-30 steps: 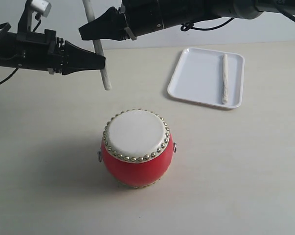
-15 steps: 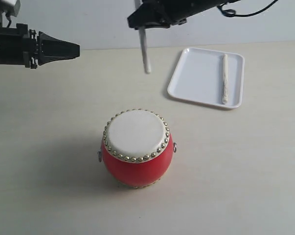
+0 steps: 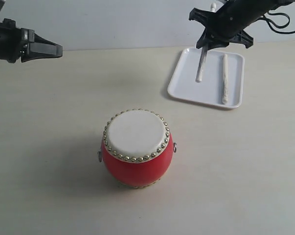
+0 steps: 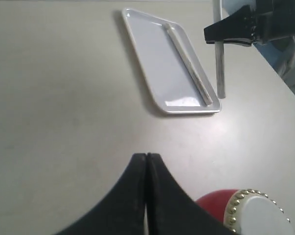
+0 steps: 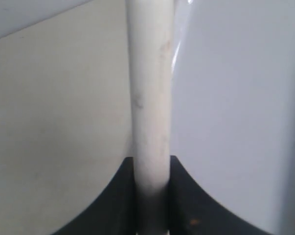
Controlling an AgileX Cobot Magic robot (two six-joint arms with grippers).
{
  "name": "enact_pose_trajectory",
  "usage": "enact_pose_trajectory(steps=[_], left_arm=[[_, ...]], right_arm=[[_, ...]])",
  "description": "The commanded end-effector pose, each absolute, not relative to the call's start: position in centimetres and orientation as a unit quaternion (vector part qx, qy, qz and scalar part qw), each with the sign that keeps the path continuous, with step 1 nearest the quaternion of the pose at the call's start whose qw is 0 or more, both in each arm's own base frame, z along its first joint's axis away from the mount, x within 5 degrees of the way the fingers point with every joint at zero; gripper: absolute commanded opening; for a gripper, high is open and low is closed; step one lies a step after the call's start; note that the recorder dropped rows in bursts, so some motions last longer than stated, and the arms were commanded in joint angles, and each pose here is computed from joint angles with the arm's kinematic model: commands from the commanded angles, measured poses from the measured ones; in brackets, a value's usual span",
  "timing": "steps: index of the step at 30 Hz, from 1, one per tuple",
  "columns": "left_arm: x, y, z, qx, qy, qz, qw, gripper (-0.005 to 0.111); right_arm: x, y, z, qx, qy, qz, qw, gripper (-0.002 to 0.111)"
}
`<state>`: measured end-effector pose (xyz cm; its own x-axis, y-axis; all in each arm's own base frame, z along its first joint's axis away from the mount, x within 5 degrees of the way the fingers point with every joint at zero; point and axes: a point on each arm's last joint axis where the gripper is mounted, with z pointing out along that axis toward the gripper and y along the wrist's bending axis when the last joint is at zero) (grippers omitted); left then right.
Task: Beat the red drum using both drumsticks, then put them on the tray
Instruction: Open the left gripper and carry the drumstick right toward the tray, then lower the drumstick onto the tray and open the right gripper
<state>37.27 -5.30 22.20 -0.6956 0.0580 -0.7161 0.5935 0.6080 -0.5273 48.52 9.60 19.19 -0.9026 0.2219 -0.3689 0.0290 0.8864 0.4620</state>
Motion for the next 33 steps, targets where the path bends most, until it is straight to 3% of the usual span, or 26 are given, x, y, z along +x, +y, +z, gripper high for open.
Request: enact_pose_trajectory(steps=[1, 10, 23, 33], left_arm=[[36.9, -6.5, 22.8, 0.204, 0.847, -0.361, 0.334, 0.000], [36.9, -10.3, 22.0, 0.226, 0.871, -0.276, 0.337, 0.000], [37.0, -10.4, 22.0, 0.223, 0.873, -0.264, 0.345, 0.000], [37.1, -10.3, 22.0, 0.222, 0.873, -0.262, 0.346, 0.000]], right_arm=[[49.2, 9.4, 17.0, 0.088, 0.950, 0.221, 0.202, 0.000], [51.6, 9.6, 16.0, 0.084, 0.958, 0.227, 0.155, 0.000], [52.1, 9.0, 13.0, 0.102, 0.971, 0.184, 0.118, 0.000], [52.3, 9.0, 12.8, 0.104, 0.970, 0.183, 0.126, 0.001]])
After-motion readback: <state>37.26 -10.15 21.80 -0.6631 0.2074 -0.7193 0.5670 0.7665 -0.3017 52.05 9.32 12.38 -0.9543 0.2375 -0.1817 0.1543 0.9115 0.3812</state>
